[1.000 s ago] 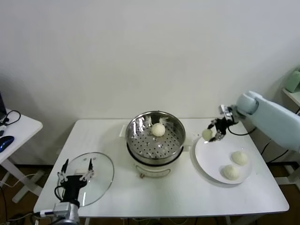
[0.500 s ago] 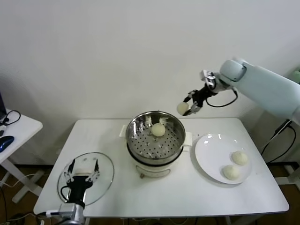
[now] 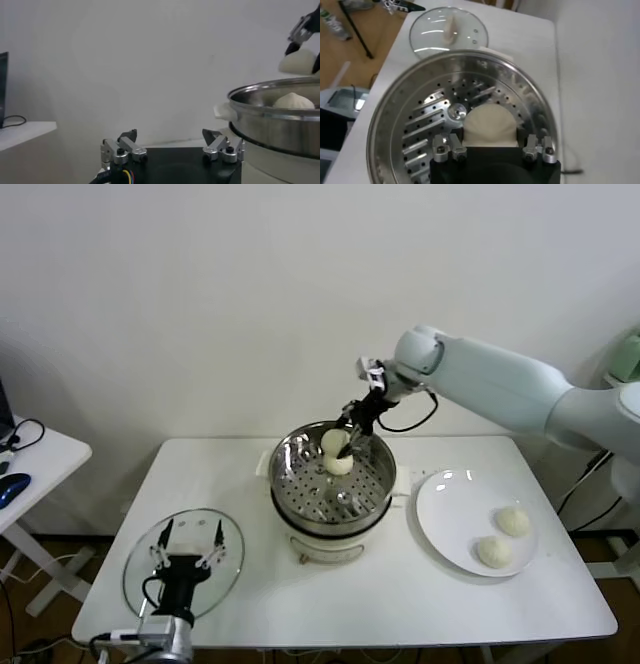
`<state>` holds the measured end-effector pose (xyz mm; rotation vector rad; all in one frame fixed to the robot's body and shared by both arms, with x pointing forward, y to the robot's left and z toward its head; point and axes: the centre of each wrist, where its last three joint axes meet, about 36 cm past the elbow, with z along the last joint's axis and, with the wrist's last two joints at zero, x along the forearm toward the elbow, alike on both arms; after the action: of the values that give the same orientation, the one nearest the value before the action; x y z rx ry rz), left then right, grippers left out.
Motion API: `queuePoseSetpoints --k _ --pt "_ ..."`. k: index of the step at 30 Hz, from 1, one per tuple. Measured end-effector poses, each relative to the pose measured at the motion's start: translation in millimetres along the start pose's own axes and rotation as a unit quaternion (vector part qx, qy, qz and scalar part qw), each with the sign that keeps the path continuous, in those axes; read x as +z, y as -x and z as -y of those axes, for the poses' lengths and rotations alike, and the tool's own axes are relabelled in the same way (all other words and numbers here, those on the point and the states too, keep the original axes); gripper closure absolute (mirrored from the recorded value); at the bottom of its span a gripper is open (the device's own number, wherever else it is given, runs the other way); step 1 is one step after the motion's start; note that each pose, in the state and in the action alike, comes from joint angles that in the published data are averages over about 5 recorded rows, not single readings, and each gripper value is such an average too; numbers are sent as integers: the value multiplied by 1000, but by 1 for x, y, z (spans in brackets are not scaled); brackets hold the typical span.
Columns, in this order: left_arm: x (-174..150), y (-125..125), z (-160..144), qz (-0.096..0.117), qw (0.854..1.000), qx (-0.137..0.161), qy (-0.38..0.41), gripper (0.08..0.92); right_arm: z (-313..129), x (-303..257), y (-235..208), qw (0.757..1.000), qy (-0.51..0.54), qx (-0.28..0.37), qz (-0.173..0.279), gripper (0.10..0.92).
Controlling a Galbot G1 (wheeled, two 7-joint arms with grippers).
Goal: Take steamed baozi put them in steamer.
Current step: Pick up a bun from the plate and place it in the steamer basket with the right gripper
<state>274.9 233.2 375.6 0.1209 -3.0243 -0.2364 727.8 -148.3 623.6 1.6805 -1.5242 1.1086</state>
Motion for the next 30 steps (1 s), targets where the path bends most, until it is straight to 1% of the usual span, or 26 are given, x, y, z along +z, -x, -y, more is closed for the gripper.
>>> queuePoseSetpoints --k 6,13,21,30 --pt "0 0 2 -1 1000 3 -1 177 -2 -13 31 1000 -8 -20 -3 344" --pt "1 -3 3 -7 1000 0 -2 177 -4 -20 57 999 -16 -36 -14 344" --pt "2 -4 4 -9 1000 -2 -6 177 -6 -25 73 999 -22 -42 -20 344" --pt "4 -5 6 -12 1000 -2 -7 177 -6 -29 81 998 -25 -44 -22 344"
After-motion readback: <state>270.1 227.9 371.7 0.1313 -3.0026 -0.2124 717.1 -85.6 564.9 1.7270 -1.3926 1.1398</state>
